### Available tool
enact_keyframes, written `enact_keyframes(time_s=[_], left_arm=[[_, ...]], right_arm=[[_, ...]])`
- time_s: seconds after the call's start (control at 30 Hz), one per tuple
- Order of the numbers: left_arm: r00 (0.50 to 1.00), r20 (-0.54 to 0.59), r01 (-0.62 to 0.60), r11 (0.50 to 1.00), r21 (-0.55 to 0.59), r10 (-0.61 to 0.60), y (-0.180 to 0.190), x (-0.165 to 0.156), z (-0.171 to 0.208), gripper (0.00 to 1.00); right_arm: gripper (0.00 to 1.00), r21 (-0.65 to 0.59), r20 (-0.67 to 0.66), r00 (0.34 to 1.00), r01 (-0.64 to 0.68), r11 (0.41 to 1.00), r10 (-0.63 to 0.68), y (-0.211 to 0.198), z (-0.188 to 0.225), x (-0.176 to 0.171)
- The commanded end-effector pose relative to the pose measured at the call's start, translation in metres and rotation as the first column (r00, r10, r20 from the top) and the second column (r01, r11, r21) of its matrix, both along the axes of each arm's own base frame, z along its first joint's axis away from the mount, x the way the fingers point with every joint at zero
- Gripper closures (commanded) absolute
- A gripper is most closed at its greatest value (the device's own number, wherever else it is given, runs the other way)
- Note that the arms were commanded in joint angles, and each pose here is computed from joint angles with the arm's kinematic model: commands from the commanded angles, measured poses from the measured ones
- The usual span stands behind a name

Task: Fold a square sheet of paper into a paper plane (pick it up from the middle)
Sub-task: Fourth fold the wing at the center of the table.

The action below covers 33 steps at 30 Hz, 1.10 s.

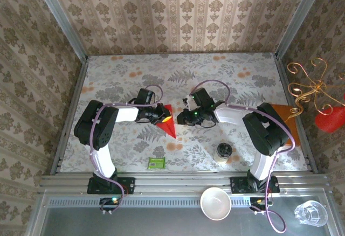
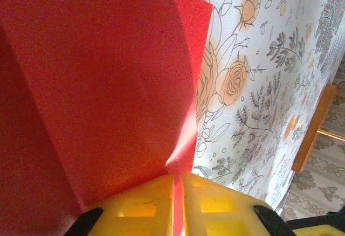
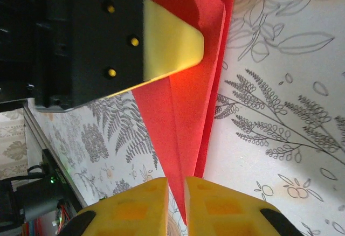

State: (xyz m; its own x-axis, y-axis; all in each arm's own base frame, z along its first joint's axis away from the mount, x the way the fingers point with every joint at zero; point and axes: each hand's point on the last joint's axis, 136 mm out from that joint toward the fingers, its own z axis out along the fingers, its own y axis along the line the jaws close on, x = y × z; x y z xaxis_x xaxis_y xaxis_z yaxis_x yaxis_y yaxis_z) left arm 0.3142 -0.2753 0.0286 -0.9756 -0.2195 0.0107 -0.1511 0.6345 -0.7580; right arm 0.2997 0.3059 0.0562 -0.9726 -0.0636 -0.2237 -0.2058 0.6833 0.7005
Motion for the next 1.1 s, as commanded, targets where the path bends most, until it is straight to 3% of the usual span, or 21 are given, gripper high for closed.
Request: enact_keyframes(time_s=[0.0, 0.43, 0.77, 1.07], left_arm=[[1.000, 0.002, 0.011, 1.000, -0.002, -0.011, 0.001, 0.000, -0.001, 0.86], [1.000, -0.005, 0.010, 1.000, -0.002, -0.010, 0.000, 0.000, -0.004, 0.86], [1.000, 0.005, 0.002, 1.000, -0.012, -0.002, -0.001, 0.004, -0.001, 0.86], [0.997, 0.075, -0.009, 0.999, -0.043, 0.012, 0.018, 0.025, 0.032, 0.86]], right_arm=[[0.83, 0.030, -0.013, 0.999, -0.050, 0.998, 0.050, 0.019, 0.001, -0.004], [0.85, 0.004, -0.065, 0.993, -0.096, 0.995, 0.097, 0.038, -0.024, -0.011], [0.87, -0.159, -0.108, 0.988, -0.124, 0.979, 0.107, 0.012, -0.056, -0.024], [0.86, -0.248, -0.188, 0.929, -0.358, 0.900, 0.318, -0.022, -0.065, -0.050]])
